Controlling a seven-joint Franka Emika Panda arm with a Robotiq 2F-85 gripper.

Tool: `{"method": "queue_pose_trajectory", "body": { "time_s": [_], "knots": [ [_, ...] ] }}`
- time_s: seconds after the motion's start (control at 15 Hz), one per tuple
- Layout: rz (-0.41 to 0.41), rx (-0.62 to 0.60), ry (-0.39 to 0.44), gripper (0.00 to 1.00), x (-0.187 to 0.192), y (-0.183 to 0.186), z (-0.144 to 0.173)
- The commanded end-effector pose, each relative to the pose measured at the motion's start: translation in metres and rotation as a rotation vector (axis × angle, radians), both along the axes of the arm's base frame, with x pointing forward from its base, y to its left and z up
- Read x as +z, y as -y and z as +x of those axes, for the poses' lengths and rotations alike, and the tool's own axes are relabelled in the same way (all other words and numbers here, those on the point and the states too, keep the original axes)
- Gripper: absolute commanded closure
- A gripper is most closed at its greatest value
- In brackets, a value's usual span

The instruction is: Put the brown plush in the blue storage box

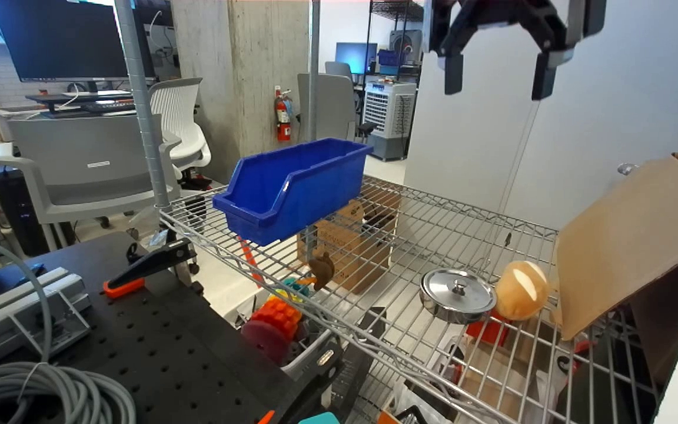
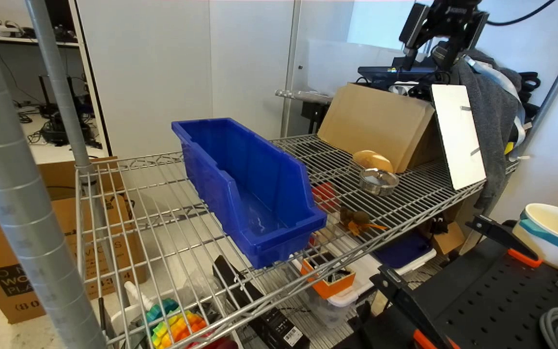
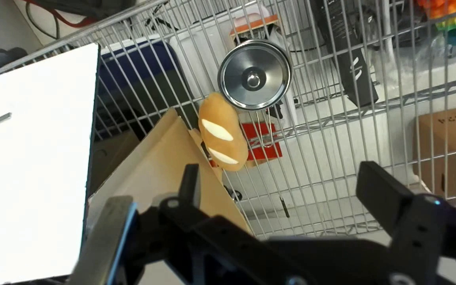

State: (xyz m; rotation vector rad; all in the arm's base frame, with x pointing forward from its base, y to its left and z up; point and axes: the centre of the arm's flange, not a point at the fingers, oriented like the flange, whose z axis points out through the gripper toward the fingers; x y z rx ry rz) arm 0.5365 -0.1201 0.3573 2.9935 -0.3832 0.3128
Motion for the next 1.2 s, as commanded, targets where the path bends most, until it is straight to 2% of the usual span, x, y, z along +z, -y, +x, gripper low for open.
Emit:
{"method": "queue_pose_trajectory", "body": {
  "time_s": [0.0, 0.53, 1.13],
  "knots": [
    [-0.009, -0.056, -0.011, 0.0, -0.041, 0.012, 0.064],
    [-0.058, -0.182, -0.08, 0.0, -0.14, 0.039, 0.128],
    [-0.131, -0.271, -0.185, 0.0, -0.232, 0.061, 0.162]
  ]
}}
